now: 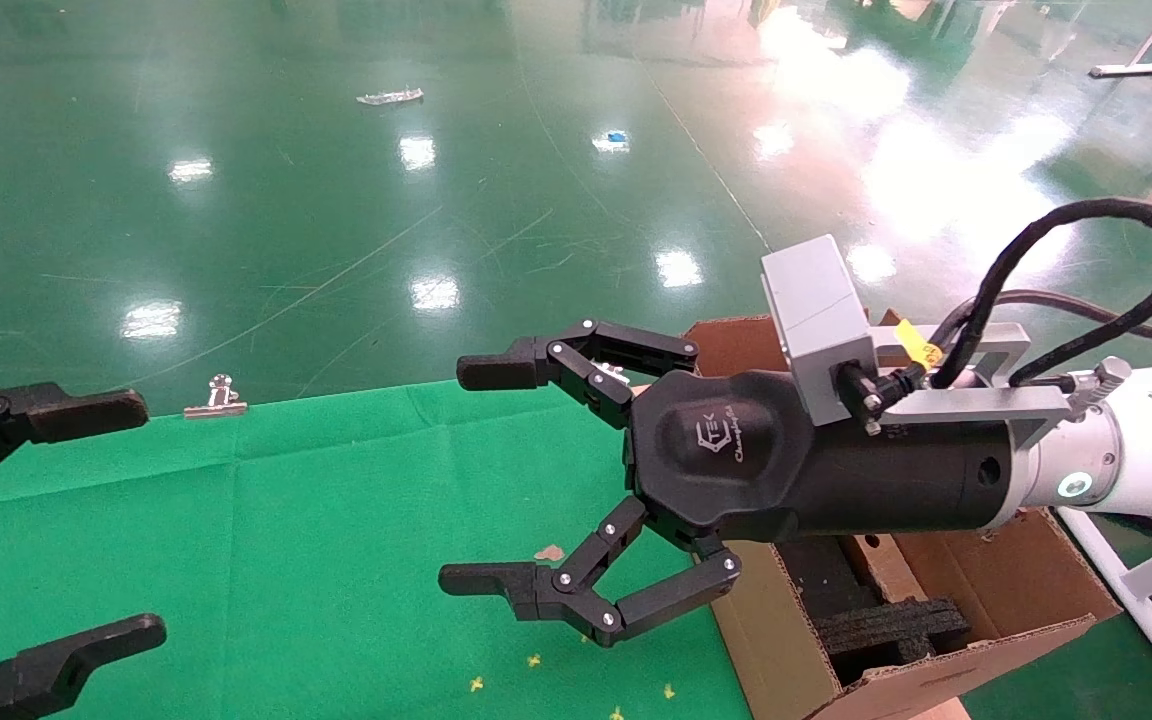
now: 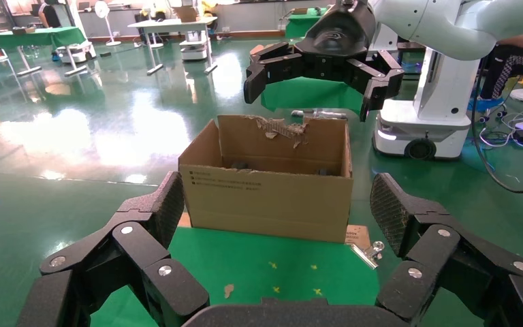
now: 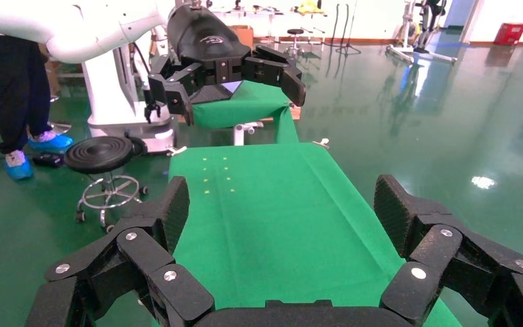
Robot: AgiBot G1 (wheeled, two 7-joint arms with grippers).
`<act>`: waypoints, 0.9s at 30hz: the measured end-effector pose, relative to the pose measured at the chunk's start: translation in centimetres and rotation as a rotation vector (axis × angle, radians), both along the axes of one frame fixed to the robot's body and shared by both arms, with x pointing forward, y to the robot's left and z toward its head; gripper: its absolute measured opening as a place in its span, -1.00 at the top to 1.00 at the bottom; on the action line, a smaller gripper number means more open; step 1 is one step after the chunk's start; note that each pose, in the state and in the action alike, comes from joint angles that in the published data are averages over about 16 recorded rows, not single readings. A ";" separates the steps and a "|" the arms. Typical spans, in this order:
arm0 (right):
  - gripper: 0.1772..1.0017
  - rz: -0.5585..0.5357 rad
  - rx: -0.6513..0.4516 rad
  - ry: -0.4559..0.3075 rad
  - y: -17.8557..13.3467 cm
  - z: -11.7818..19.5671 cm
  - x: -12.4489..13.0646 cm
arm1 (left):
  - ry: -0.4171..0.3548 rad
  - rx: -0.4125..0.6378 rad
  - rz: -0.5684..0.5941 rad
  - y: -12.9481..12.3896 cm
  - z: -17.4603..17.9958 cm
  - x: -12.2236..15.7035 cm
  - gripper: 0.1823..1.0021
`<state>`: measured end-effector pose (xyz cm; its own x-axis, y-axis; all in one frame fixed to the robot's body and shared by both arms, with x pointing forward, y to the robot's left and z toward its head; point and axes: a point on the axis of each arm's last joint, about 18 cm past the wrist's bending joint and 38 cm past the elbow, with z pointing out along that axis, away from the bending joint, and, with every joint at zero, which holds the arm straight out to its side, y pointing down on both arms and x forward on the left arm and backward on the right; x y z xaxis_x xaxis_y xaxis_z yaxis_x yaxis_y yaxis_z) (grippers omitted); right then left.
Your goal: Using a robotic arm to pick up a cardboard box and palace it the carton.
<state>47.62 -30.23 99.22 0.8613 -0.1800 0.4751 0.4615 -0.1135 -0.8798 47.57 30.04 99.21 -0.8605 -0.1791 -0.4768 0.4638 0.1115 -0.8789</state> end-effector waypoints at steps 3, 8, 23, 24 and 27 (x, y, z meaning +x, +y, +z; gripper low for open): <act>-1.00 0.000 0.000 0.000 0.0 0.0 0.0 | 0.000 0.000 0.000 0.0 0.0 0.0 -1.00; -1.00 0.000 0.000 0.000 0.0 0.0 0.0 | 0.000 0.000 0.000 0.0 0.0 0.0 -1.00; -1.00 0.000 0.000 0.000 0.0 0.0 0.0 | 0.000 0.000 0.000 0.0 0.0 0.0 -1.00; -1.00 0.000 0.000 0.000 0.0 0.0 0.0 | 0.000 0.000 0.000 0.0 0.0 0.0 -1.00; -1.00 0.000 0.000 0.000 0.0 0.0 0.0 | 0.000 0.000 0.000 0.0 0.0 0.0 -1.00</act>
<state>47.63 -30.23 99.23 0.8611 -0.1802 0.4754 0.4618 -0.1137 -0.8797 47.57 30.04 99.21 -0.8605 -0.1791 -0.4769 0.4638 0.1115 -0.8789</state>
